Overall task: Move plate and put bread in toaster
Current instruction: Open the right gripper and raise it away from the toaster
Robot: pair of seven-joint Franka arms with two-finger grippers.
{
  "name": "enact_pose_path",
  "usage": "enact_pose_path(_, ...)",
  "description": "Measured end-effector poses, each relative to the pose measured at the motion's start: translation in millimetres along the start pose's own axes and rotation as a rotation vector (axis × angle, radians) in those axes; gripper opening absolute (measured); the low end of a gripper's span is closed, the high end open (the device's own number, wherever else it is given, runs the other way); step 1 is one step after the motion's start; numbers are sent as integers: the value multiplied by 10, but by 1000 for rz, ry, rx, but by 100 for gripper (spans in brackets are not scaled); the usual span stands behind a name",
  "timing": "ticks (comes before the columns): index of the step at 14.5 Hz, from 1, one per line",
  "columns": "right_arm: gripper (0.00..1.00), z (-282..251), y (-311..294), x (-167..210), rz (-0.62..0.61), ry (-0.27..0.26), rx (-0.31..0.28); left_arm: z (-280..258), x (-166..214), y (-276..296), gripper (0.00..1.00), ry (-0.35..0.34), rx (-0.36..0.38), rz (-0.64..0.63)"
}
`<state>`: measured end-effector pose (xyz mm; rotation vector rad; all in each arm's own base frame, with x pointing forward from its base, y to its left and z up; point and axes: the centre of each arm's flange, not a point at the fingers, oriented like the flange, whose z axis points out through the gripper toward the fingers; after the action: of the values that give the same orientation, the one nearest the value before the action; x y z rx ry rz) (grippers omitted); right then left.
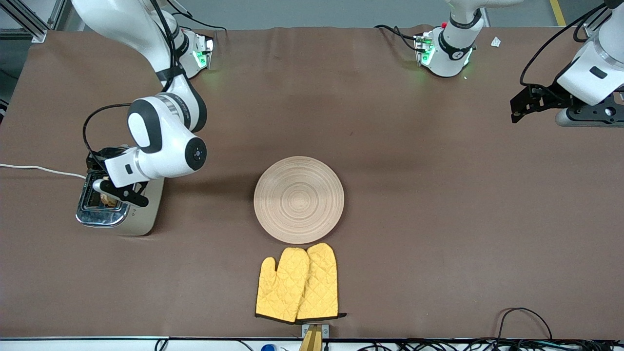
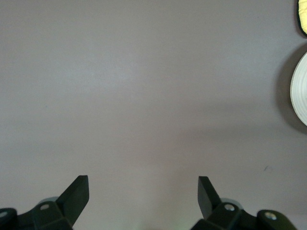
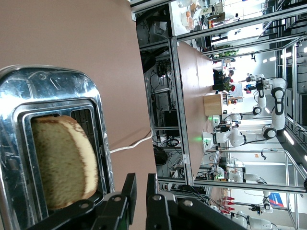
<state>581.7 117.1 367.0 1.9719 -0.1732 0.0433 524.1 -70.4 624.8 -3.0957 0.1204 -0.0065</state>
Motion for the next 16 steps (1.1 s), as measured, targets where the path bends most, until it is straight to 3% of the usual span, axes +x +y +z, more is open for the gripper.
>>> enact_pose_path(2,20,-2,4,5,9,-4,8,-13,1,-4,100,3,0,-1)
enact_pose_path(6,60,-118,155,113,75,-98,160,-42,4,-21,100,9,-1,-4)
enact_pose_path(9,91,-282,287,186,113,-139,259,-70,5,-24,100,15,-1,-5)
enact_pose_path(10,99,-369,340,209,128,-165,318,-75,6,-27,100,16,-1,-5)
enact_pose_path(12,100,-584,668,324,138,-203,469,-82,6,-33,100,17,-1,-6)
enact_pose_path(16,100,-715,2067,344,188,-214,798,-127,9,-45,100,27,-2,-9)
